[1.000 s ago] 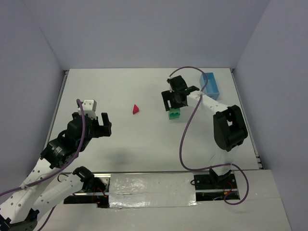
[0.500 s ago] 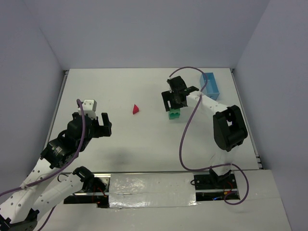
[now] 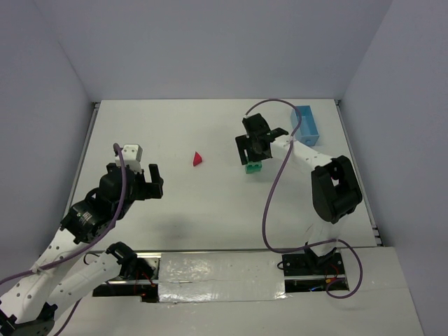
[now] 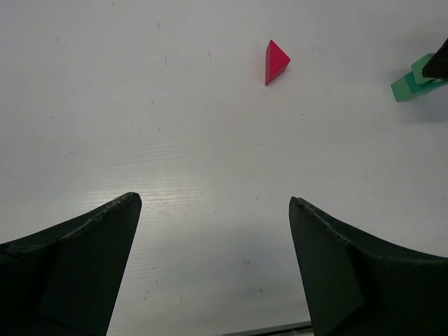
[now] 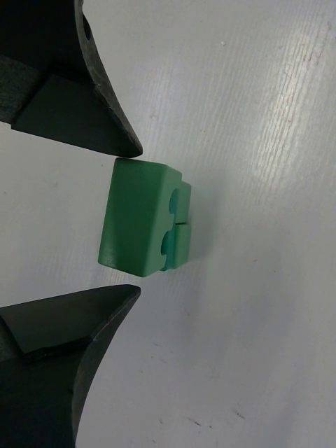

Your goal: Build the wood block tower

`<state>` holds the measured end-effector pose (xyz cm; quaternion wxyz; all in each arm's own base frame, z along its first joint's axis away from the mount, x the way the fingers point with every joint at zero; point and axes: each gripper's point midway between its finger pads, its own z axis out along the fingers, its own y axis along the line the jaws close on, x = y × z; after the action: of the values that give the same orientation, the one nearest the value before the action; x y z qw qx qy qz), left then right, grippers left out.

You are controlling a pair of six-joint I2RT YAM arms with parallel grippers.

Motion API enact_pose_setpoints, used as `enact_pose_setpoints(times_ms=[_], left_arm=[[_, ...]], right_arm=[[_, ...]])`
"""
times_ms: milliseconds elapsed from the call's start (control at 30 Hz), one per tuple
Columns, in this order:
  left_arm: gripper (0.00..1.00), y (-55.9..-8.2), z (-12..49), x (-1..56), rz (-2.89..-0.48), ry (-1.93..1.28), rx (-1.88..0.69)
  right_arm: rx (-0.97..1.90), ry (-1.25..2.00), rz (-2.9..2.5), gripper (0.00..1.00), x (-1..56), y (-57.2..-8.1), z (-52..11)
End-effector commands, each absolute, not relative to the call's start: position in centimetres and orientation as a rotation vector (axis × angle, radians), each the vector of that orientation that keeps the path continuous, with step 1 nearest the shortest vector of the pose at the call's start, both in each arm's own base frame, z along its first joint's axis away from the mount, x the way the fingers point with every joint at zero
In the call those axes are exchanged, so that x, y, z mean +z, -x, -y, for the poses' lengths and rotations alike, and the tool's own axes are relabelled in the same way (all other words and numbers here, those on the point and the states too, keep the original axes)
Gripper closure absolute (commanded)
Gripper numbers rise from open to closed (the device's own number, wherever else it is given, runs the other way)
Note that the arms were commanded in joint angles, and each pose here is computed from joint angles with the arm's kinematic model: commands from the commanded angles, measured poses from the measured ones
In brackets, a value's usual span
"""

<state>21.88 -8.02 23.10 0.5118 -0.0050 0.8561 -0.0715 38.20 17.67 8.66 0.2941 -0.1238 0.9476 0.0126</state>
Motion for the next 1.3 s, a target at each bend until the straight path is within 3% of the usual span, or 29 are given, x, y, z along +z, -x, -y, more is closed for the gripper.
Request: enact_pose_setpoints(times_ms=[0,667,1267], left_arm=[[0.01,-22.3,8.4,23.7,-2.029,-0.013,-0.184],[0.0,-22.3,8.4,23.7,-2.03,-0.013,-0.184],[0.0,-22.3,8.4,23.8,-2.027,-0.011,-0.184]], right_arm=[[-0.007,0.291,-2.476,0.2,10.7,-38.4,-17.3],[0.009,0.337,-2.477,0.28,10.9,-38.1,-17.7],[0.034,0.413,-2.451,0.29,11.7,-37.9,-18.3]])
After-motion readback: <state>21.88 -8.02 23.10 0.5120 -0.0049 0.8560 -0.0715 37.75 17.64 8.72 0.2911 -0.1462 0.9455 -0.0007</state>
